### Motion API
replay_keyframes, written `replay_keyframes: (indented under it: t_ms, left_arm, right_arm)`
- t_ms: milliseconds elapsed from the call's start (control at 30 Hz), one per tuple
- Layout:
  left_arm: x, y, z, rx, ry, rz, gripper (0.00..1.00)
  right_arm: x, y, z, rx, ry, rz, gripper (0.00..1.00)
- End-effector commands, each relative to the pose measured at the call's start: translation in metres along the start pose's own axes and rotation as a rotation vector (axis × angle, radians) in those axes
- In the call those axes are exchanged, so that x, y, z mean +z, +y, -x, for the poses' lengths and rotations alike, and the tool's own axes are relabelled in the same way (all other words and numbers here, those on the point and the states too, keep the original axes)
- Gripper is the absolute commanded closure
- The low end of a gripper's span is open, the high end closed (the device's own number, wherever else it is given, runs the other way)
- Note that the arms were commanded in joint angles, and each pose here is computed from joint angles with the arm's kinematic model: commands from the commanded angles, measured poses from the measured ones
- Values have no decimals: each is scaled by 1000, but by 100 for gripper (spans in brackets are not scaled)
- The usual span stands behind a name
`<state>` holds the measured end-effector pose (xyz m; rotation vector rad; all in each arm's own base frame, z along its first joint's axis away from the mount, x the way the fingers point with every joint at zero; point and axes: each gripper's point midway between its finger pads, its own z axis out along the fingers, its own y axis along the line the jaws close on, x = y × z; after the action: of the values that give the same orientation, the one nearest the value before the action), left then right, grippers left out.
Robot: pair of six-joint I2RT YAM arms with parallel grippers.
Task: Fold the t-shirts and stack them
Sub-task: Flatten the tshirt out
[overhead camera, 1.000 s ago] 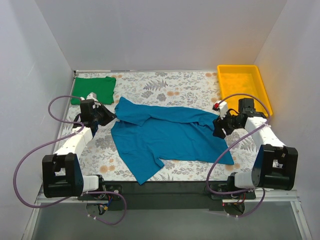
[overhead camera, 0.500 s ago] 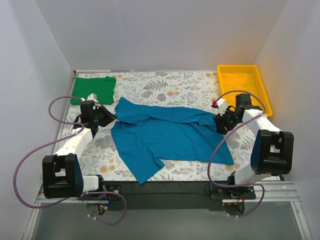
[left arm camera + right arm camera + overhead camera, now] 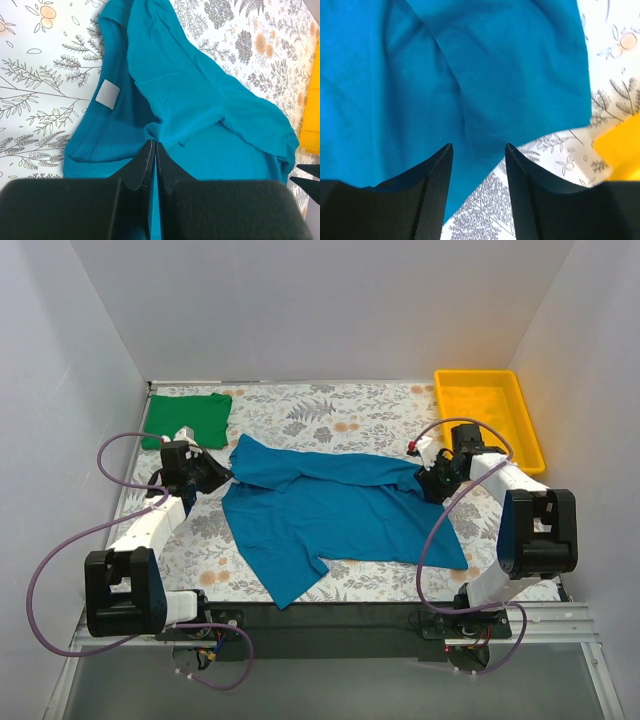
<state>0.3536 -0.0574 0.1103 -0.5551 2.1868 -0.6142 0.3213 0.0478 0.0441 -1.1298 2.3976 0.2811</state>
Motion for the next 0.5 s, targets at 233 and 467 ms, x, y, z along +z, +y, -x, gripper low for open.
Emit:
replay_keyframes:
  t_ms: [233,467]
  left_arm:
    - [-5,-8,4,23,-19,-39,100]
    - [-4,-7,4,20,-17,-39,100]
  right_arm:
    - [9,-14,12,-14,29,-56,58]
    - [20,-14,5,1,62,-40,64]
